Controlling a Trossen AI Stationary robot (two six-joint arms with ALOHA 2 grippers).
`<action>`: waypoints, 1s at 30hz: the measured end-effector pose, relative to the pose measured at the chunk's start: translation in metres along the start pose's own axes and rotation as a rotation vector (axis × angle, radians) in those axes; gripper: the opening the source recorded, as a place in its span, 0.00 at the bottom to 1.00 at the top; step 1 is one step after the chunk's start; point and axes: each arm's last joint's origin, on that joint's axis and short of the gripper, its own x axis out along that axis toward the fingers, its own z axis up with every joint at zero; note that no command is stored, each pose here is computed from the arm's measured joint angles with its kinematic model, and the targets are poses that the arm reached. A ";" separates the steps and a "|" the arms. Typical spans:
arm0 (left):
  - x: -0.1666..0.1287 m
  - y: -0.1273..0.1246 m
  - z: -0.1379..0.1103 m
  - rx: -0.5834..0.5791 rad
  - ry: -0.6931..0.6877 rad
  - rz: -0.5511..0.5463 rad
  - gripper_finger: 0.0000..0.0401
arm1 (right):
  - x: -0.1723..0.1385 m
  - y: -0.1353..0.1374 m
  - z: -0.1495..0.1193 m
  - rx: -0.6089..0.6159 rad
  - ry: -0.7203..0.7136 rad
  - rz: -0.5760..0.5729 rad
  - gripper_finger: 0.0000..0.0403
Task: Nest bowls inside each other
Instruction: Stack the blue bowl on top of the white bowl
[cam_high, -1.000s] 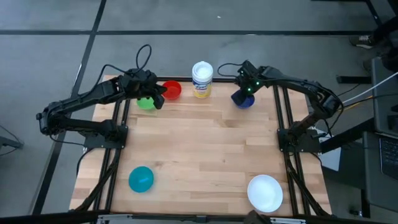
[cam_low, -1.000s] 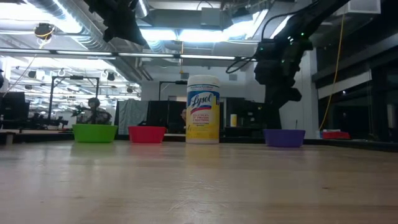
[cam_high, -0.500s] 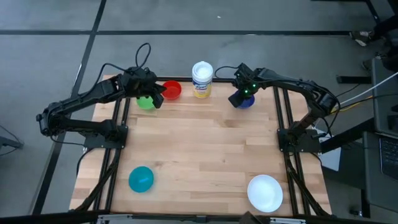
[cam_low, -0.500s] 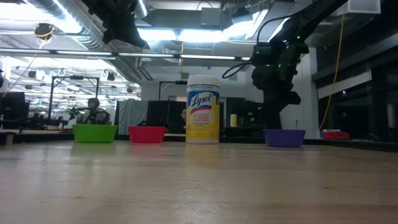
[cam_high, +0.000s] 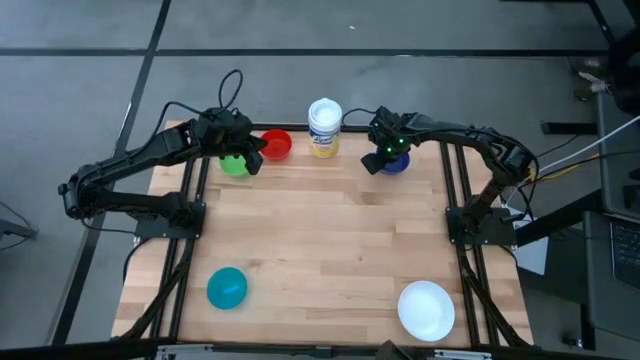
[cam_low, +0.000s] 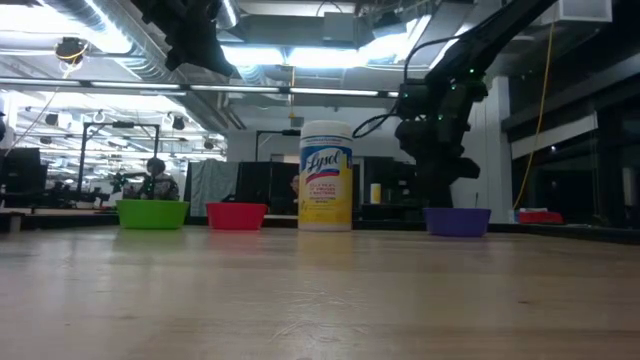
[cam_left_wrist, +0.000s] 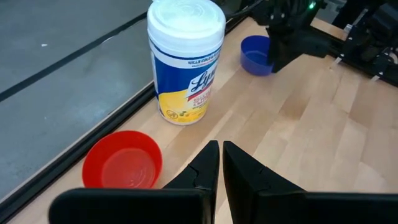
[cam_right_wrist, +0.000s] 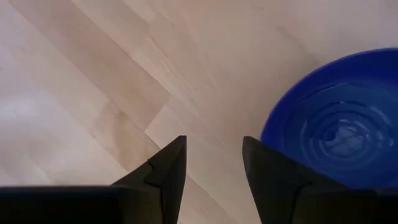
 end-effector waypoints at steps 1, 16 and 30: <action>0.000 0.000 0.000 0.000 0.001 0.000 0.04 | 0.003 0.001 0.000 0.003 0.007 -0.001 0.40; 0.000 0.001 0.000 0.007 0.006 -0.006 0.04 | -0.011 0.010 0.022 0.012 -0.068 0.098 0.42; 0.000 0.009 -0.004 0.015 0.056 0.017 0.04 | -0.030 -0.004 0.020 0.015 0.021 -0.070 0.43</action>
